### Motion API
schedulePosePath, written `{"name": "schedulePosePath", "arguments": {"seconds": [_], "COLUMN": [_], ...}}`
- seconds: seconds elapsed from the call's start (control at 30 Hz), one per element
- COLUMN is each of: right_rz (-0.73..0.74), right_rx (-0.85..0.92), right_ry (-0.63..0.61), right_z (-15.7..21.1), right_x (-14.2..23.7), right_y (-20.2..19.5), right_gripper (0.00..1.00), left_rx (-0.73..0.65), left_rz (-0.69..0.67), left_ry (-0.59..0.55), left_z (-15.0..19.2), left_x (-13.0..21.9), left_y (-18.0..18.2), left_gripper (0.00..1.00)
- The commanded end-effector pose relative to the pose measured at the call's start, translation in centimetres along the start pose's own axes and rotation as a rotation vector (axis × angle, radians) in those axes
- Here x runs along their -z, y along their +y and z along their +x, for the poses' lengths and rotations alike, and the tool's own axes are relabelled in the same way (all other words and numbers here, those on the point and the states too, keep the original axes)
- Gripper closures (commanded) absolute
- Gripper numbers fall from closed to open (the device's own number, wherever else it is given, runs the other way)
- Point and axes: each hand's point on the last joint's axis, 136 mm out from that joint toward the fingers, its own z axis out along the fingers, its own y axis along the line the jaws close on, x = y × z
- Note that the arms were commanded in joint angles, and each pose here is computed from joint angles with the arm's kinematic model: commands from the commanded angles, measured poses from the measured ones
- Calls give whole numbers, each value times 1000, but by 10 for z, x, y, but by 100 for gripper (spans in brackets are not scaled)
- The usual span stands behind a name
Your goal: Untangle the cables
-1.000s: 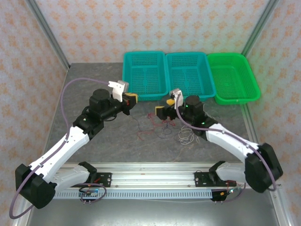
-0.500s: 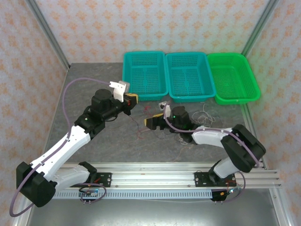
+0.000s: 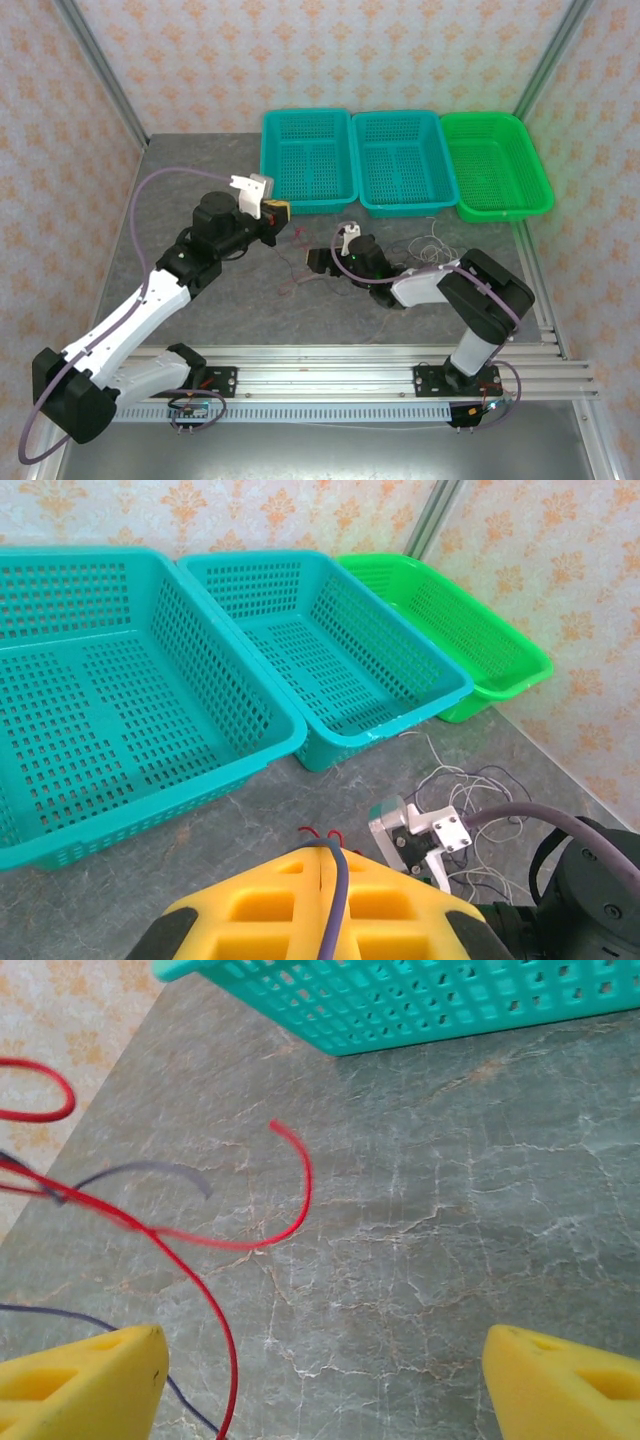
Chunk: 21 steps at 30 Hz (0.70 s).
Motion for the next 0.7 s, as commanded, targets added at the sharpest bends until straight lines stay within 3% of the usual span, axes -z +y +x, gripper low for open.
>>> {"name": "schedulePosePath", "arguments": {"seconds": [0.0,0.17,0.33,0.5,0.57,0.67], "right_rz": [-125,-252,-110,-87,-76,-12], "right_rx": [66,22,9,38,46,46], "right_ry": [24,101,62,69,78,37], "right_z": [-9,-3,-4,-2,-1,-7], "right_x": [-5,-26,-45,-46,-45,-38], "right_y": [30,54,25,21,19,8], "right_gripper": [17,20,42,54,63,91], "left_rx": [-19,-21,-20,-20,-21,-17], "left_rz": [-5,10,8,-32,-60,-140], "left_ry": [-20,-13,-28,-56,-84,-115], "left_z": [-1,-3,-7,-9,-13,-16], "left_x": [2,-3,-1,7,12,19], "left_y": [0,-2,-3,3,8,21], "left_gripper": [100,100,100,100,100,100]}}
